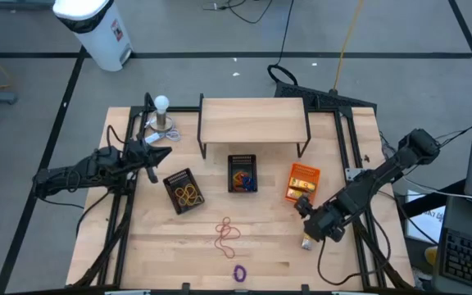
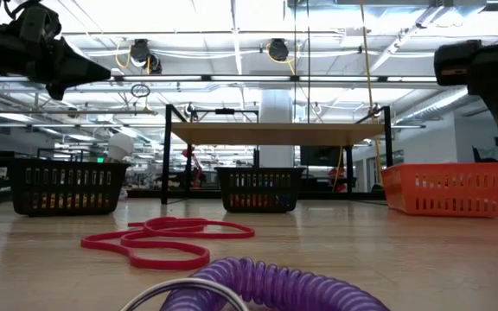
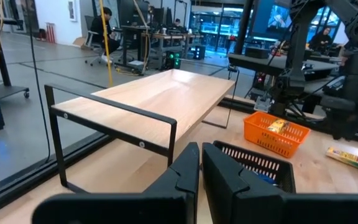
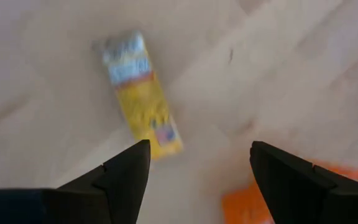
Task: Pick & Place Office Desk Supplies
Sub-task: Put the crayon box into the orange basket
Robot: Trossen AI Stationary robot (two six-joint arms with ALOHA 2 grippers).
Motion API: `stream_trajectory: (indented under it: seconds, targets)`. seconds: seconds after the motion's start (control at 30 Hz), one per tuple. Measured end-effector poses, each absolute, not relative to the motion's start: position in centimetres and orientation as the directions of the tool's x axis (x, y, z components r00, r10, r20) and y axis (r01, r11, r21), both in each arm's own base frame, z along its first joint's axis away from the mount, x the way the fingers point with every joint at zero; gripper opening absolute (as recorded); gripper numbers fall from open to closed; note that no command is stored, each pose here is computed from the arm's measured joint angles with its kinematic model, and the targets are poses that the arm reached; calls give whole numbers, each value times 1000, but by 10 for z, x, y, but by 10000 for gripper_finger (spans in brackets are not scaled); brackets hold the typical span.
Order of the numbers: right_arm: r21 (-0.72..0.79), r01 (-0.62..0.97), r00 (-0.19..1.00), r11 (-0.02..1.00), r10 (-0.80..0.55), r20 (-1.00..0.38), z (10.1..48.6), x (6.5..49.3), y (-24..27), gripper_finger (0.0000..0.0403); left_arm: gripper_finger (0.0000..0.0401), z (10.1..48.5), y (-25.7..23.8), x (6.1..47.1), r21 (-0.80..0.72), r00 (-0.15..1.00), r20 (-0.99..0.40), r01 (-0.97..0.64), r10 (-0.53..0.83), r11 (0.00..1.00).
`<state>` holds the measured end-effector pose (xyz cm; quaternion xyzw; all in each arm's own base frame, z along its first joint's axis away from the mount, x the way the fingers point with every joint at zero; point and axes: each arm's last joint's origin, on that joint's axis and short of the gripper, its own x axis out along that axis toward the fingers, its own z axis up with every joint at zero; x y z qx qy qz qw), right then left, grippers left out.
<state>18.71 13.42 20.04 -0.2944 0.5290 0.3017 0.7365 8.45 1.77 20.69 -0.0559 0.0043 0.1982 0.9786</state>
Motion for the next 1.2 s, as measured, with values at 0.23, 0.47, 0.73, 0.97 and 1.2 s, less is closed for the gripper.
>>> stream_trajectory:
  seconds: [0.23,0.47,0.73,0.97,1.2]
  targets:
    - [-23,-815,171,580,202,-964,183,194,147,267,19,205,18,84,-127,921,-44,-389,387,912]
    - [29,-865,74,500,186,-980,162,194,158,267,19,205,18,84,-145,921,-49,-389,386,910]
    - [37,-861,77,508,203,-976,143,192,156,254,19,205,18,84,-151,921,-48,-389,387,909]
    - [70,-820,80,568,234,-969,135,189,154,230,19,205,18,84,-176,921,-48,-389,387,904]
    - [88,-806,87,585,264,-960,134,190,156,167,19,205,18,84,-174,921,-48,-389,387,905]
